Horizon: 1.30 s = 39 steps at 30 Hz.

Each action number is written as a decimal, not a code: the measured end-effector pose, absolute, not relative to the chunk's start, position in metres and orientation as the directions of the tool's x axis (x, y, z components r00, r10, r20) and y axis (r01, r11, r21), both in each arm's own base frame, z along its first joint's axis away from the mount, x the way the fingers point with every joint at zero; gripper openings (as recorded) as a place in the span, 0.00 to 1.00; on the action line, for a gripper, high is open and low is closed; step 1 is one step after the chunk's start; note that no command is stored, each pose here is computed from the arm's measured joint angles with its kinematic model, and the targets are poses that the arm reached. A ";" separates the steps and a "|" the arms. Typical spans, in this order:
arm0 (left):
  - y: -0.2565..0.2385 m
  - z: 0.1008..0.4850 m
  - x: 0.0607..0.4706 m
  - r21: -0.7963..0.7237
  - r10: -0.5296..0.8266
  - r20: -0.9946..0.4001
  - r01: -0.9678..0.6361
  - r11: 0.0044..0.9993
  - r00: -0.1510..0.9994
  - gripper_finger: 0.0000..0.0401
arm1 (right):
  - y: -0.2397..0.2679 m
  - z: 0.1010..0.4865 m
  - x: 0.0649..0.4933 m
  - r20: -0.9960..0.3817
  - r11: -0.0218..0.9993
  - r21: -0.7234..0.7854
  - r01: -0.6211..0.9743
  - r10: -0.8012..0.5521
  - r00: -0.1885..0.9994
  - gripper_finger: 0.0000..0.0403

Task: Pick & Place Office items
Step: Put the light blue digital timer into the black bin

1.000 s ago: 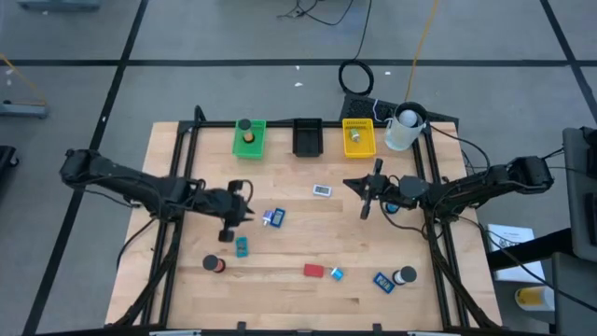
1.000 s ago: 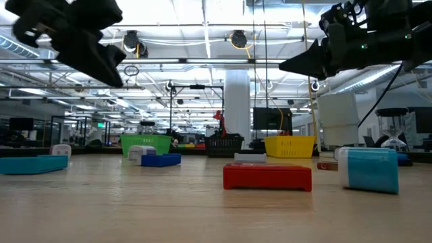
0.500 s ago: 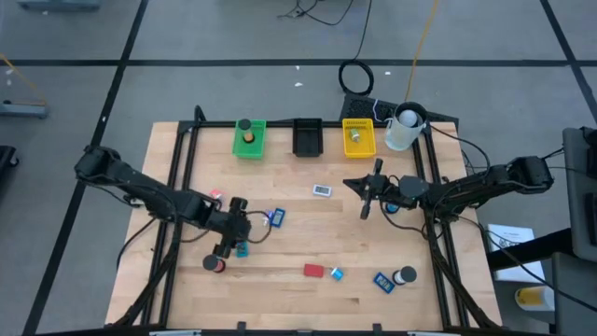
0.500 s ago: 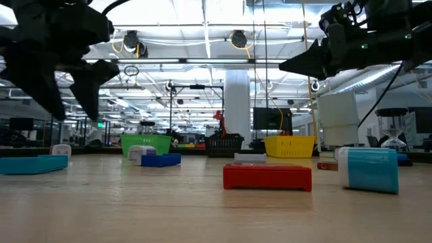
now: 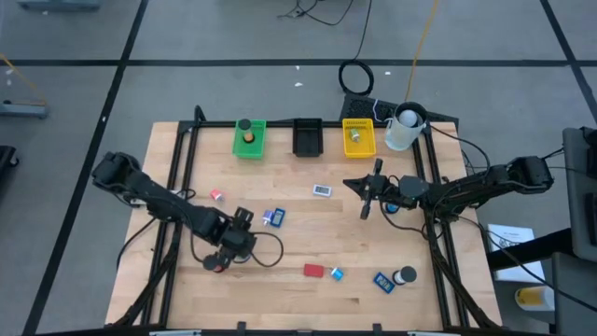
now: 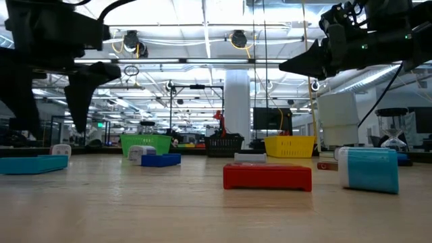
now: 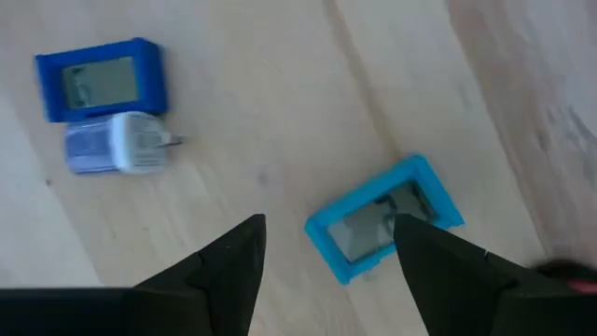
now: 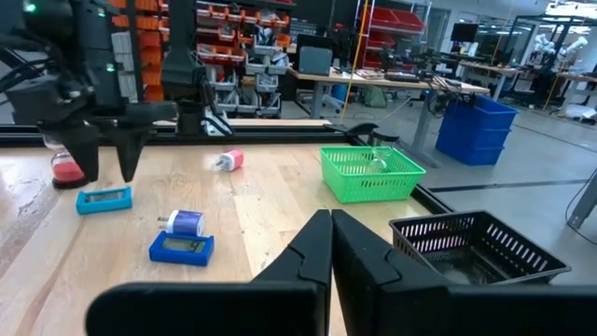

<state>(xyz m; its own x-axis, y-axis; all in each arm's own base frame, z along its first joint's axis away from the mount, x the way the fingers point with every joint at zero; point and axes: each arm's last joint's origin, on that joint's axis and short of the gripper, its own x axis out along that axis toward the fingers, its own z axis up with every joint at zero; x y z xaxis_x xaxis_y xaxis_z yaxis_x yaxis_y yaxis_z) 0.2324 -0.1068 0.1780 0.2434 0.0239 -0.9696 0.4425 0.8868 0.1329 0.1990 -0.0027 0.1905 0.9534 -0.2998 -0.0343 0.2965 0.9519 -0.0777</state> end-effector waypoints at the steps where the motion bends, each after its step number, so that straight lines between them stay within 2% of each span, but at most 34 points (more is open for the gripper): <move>1: -0.109 0.177 0.232 0.128 0.023 -0.974 0.463 0.877 0.224 0.61 | -0.003 0.190 0.199 -0.034 0.952 -0.078 0.296 -0.300 0.953 0.00; 6: -0.116 0.174 0.232 0.131 0.052 -0.986 0.537 0.834 0.160 0.61 | -0.003 0.191 0.199 -0.033 0.952 -0.080 0.296 -0.299 0.954 0.00; 16: -0.119 0.173 0.239 0.146 0.060 -0.985 0.598 0.788 0.161 0.61 | -0.003 0.191 0.199 -0.033 0.952 -0.080 0.296 -0.299 0.954 0.00; 22: -0.114 0.178 0.245 0.172 0.081 -0.980 0.567 0.806 0.181 0.61 | -0.003 0.191 0.199 -0.030 0.952 -0.078 0.296 -0.299 0.954 0.00; 27: -0.115 0.200 0.260 0.212 0.094 -0.965 0.522 0.826 0.243 0.61 | -0.003 0.191 0.199 -0.030 0.952 -0.077 0.296 -0.299 0.954 0.00; 30: -0.115 0.210 0.262 0.188 0.083 -0.969 0.478 0.858 0.233 0.61 | -0.003 0.191 0.199 -0.031 0.952 -0.077 0.296 -0.299 0.954 0.00; 34: -0.114 0.209 0.264 0.041 -0.027 -0.980 0.329 0.943 0.199 0.53 | -0.003 0.191 0.199 -0.032 0.952 -0.078 0.295 -0.298 0.954 0.00; 37: -0.116 0.200 0.266 -0.092 -0.131 -0.971 0.194 0.977 0.199 0.40 | -0.003 0.191 0.199 -0.032 0.952 -0.079 0.295 -0.298 0.954 0.00; 39: -0.120 0.194 0.267 -0.156 -0.186 -0.962 0.158 0.975 0.199 0.30 | -0.003 0.191 0.199 -0.032 0.952 -0.079 0.295 -0.298 0.954 0.00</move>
<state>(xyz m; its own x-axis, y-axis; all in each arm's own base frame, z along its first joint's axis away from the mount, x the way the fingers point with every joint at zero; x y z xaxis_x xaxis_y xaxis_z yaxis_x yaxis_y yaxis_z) 0.2674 -0.1200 0.1941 0.1995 -0.1860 -0.9621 0.1581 0.9751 -0.1557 0.1991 -0.0026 0.1907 0.9539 -0.2983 -0.0320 0.2951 0.9522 -0.0788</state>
